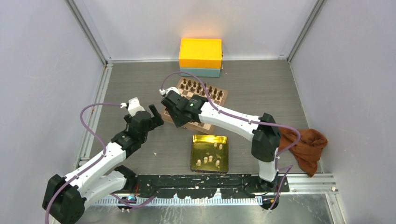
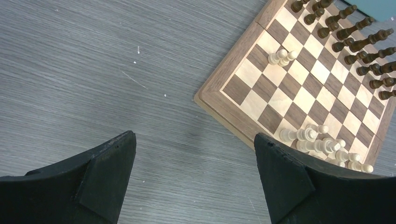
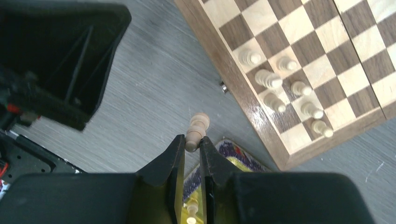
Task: Set up the chess pieces on the board
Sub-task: Place the chess piece on the chessboard.
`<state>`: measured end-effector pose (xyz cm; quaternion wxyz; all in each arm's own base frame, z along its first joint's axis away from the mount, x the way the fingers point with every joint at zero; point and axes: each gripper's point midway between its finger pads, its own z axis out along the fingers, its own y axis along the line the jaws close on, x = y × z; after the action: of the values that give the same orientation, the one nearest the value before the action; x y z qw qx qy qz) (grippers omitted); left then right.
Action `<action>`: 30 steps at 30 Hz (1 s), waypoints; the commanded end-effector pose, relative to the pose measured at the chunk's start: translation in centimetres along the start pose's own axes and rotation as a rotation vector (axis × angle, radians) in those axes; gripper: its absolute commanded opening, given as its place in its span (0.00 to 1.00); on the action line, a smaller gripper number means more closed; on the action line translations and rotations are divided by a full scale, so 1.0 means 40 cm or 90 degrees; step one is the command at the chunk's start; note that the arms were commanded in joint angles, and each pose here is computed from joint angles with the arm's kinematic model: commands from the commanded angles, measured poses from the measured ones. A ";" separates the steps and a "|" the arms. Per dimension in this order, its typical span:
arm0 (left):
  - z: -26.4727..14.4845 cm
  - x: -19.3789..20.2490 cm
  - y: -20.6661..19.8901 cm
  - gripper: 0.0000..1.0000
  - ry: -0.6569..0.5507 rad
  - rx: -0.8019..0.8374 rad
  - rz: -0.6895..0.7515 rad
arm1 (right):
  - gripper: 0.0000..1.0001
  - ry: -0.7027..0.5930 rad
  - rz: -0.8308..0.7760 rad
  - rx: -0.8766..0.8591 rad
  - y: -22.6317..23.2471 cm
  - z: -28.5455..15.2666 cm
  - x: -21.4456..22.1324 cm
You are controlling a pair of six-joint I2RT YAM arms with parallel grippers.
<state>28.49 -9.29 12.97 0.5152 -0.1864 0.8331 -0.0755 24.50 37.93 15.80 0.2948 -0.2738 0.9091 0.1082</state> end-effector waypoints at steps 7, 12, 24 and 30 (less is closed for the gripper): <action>-0.018 -0.021 0.014 0.97 -0.027 -0.005 -0.016 | 0.01 0.008 -0.019 -0.024 0.020 0.066 -0.085; -0.022 -0.025 0.015 0.97 -0.033 -0.002 -0.019 | 0.01 0.025 -0.022 -0.019 0.009 0.109 -0.097; -0.022 -0.026 0.015 0.98 -0.037 0.000 -0.014 | 0.01 0.051 -0.007 -0.014 -0.035 0.191 -0.111; -0.022 -0.030 0.016 0.98 -0.042 0.000 -0.013 | 0.01 0.058 -0.002 -0.019 -0.053 0.218 -0.118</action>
<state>27.70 -8.59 13.22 0.5214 -0.1902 0.8285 -0.0749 32.04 40.43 9.67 0.2319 -0.2775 0.9284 0.0856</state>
